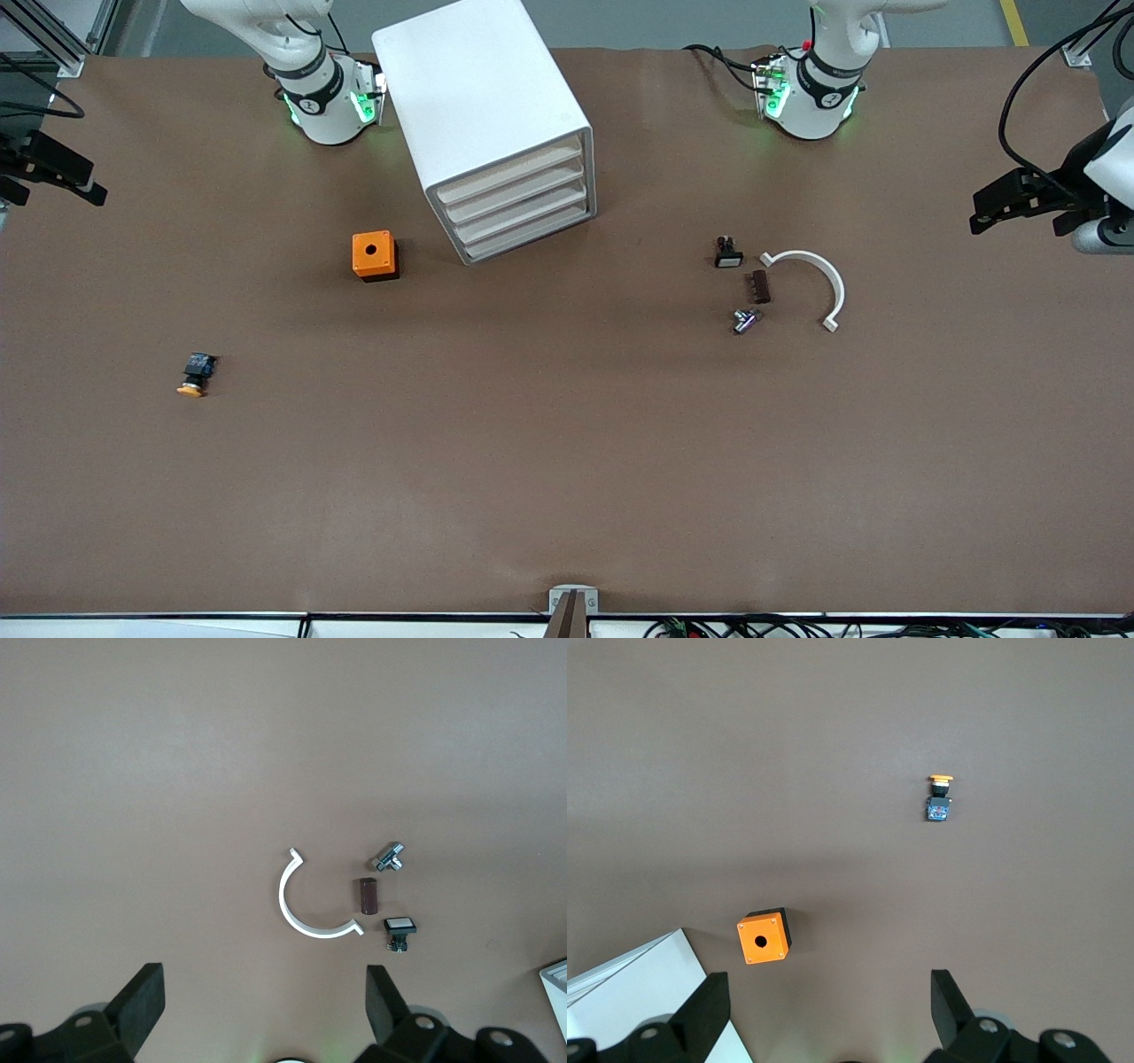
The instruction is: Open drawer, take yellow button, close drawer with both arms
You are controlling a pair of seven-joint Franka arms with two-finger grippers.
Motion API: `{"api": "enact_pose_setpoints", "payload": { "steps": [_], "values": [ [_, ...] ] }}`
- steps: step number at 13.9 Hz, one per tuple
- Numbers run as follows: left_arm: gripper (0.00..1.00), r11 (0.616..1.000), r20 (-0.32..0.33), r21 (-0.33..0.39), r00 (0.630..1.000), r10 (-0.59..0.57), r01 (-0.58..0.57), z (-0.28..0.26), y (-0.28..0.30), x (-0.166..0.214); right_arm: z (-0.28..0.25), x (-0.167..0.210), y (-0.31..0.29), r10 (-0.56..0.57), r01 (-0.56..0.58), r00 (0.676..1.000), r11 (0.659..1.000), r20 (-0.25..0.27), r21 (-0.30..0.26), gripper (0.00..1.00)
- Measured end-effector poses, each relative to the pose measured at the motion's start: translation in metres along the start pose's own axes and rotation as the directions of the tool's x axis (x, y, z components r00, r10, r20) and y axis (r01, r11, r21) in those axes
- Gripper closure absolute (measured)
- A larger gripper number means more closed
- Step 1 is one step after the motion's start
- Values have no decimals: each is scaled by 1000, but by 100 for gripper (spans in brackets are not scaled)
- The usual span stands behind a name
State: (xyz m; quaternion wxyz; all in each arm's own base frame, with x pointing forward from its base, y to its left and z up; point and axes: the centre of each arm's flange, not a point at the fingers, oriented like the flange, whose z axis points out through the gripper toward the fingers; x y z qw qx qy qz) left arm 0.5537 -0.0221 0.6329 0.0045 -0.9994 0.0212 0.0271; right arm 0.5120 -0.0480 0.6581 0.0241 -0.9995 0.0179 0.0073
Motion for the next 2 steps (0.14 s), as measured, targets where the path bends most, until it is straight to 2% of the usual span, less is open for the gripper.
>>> {"api": "enact_pose_setpoints", "payload": {
  "steps": [2],
  "values": [
    [0, 1000, 0, 0, 1000, 0, 0, 0, 0, 0, 0, 0, 0, -6, 6, 1000, 1000, -1, 0, 0]
  ]
}}
